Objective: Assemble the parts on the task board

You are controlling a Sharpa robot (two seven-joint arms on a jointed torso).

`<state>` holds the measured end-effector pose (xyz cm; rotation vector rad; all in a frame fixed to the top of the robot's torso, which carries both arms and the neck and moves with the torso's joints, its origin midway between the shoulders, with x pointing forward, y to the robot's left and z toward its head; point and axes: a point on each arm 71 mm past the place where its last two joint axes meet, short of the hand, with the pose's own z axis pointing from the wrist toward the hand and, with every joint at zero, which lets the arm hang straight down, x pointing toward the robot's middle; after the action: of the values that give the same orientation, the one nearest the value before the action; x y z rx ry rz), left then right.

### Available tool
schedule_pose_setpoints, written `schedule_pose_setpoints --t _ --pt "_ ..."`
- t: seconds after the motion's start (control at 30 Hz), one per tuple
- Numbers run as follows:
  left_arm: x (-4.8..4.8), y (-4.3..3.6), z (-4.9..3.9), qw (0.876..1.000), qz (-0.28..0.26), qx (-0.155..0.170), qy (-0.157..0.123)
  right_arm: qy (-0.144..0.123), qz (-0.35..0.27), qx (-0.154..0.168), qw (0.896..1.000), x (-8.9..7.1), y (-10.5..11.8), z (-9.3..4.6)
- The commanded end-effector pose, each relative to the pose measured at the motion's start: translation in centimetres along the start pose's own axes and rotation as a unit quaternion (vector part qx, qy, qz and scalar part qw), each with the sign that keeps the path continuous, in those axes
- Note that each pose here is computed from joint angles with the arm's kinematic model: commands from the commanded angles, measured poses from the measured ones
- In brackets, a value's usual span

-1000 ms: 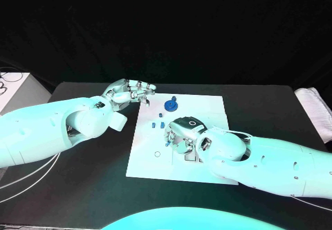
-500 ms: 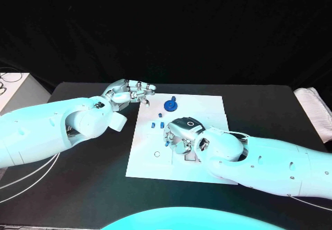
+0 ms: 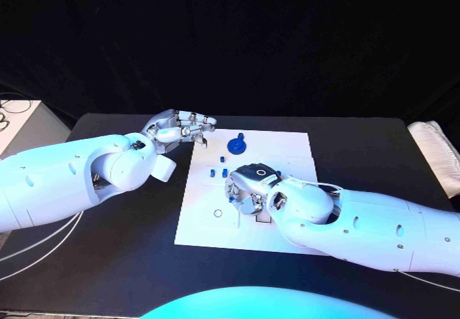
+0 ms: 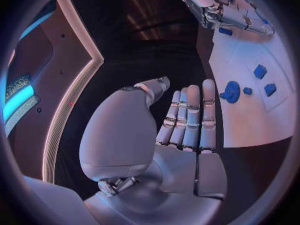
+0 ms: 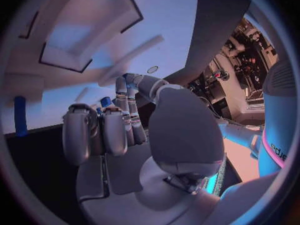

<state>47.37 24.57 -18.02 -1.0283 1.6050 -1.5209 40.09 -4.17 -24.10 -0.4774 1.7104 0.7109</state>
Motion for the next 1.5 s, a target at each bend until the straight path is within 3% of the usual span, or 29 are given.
schedule_pose_setpoints --t 0.03,0.53,0.7,0.87,1.03,1.2,1.5 --pt "0.26 -0.13 0.04 1.0 -0.001 0.002 0.012 0.007 -0.006 -0.004 1.0 0.3 0.1 0.0" --pt "0.13 -0.09 0.02 1.0 -0.001 0.0 0.012 -0.038 0.013 -0.002 0.999 -0.3 -0.7 -0.9" --pt "-0.02 -0.03 -0.02 1.0 -0.001 -0.003 0.013 -0.058 0.022 0.003 0.998 -1.0 -1.3 -2.1" --pt "-0.1 -0.02 -0.05 1.0 -0.002 -0.003 0.013 -0.077 0.038 0.018 0.996 -2.7 -2.8 -3.8" --pt "-0.04 -0.03 -0.09 1.0 -0.002 -0.003 0.015 -0.06 0.058 0.062 0.995 -4.8 -5.9 -5.4" --pt "-0.07 -0.03 -0.12 1.0 -0.001 -0.002 0.015 -0.054 0.051 0.085 0.994 -6.2 -8.6 -6.6" --pt "-0.02 -0.01 -0.06 1.0 -0.001 -0.002 0.016 -0.032 0.004 0.097 0.995 -6.6 -10.6 -7.1"
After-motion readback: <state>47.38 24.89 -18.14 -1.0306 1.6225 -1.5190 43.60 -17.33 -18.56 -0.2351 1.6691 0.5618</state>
